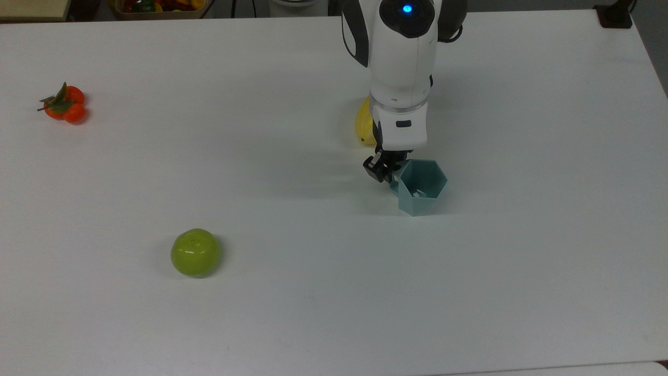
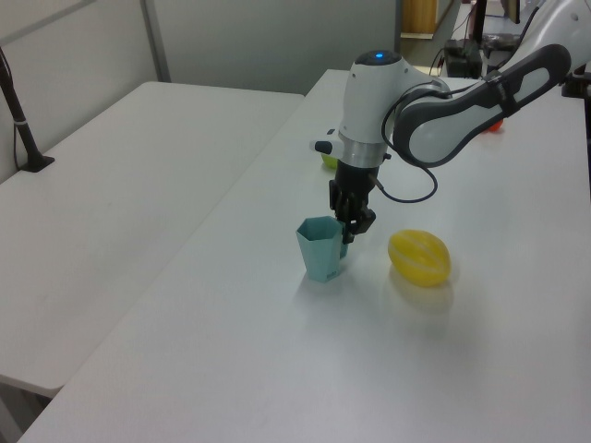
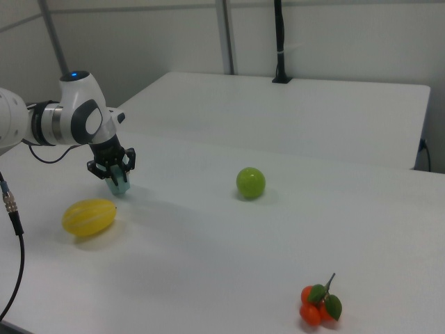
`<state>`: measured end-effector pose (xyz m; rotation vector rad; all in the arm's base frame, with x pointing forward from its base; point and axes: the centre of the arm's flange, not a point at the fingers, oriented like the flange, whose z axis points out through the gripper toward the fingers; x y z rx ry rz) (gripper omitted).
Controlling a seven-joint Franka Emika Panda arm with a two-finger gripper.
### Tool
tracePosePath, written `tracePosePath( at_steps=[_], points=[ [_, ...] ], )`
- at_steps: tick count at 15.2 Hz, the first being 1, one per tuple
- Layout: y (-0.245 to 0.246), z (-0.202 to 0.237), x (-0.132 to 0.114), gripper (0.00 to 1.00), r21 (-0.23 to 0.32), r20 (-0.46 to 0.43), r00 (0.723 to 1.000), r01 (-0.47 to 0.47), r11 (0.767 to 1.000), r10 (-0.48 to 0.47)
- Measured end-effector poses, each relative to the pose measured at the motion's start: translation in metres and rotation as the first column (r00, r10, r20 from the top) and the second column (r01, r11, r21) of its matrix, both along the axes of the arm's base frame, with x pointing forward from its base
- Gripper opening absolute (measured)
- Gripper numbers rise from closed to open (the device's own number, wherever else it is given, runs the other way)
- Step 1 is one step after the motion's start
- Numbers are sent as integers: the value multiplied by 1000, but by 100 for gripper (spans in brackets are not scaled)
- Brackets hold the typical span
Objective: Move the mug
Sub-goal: 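Close the gripper on the teal cup's rim, then lift the teal cup and carry it past the yellow melon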
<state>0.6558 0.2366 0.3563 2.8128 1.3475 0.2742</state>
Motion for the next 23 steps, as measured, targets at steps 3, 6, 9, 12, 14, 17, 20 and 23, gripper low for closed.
tracePosePath(
  at_steps=[3,6,9,12,14,17,20,23],
  points=[
    [0,0,0,27,0,0,1000,0,1000,0],
    [0,0,0,27,0,0,1000,0,1000,0],
    [0,0,0,27,0,0,1000,0,1000,0],
    [0,1,0,27,1,2,1000,2,1000,-2],
    [0,9,1,27,6,14,1000,5,1000,-5],
    [0,22,3,27,14,33,999,17,1000,-17],
    [-3,43,2,27,25,54,998,43,999,-44],
    [-13,80,-5,27,43,51,996,72,996,-74]
  ],
)
